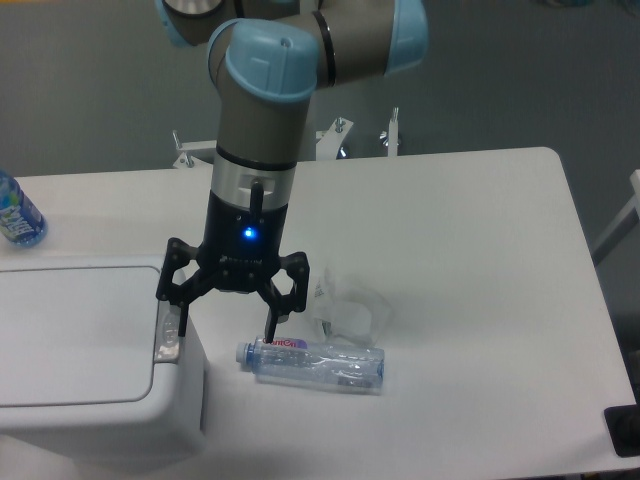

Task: Open the trash can
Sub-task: 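Push the bin lid open with the gripper and pull back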

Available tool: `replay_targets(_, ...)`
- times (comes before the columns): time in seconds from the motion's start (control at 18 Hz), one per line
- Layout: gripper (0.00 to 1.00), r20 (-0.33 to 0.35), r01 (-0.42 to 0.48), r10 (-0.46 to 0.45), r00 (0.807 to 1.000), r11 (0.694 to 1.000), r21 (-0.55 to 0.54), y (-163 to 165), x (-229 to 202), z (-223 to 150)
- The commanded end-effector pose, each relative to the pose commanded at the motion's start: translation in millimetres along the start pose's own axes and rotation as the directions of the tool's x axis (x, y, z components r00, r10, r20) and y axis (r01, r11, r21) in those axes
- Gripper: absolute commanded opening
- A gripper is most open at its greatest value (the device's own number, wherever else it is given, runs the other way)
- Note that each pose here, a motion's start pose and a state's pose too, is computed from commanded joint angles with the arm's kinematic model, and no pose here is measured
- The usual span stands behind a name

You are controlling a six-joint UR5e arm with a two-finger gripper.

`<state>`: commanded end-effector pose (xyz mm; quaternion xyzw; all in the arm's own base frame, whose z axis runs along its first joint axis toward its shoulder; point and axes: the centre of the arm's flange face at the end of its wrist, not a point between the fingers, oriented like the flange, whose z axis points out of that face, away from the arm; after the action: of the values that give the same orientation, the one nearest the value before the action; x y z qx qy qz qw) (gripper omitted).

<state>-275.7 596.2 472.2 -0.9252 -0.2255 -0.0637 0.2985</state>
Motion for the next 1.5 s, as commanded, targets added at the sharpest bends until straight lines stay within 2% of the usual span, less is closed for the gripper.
replay_targets(0.61,1.0,-0.005,-0.005,0.005,1.0,1.0,-0.009,0.7,2.8,6.6)
replay_targets(0.83,1.0,0.004,-0.031,0.031,1.0,0.999,0.037,-15.4,5.9,-12.0)
replay_targets(1.17,1.0,0.09,-0.091,0.081,0.993,0.99,0.107,-39.6,-42.5,-55.0)
replay_targets(1.33,1.0,0.173,-0.135,0.119,0.978,0.988,0.079,-32.0,-78.3,-69.1)
replay_targets(1.5,1.0,0.221,-0.184,0.178,0.959,0.983,0.005,-17.9,-110.9,-63.9)
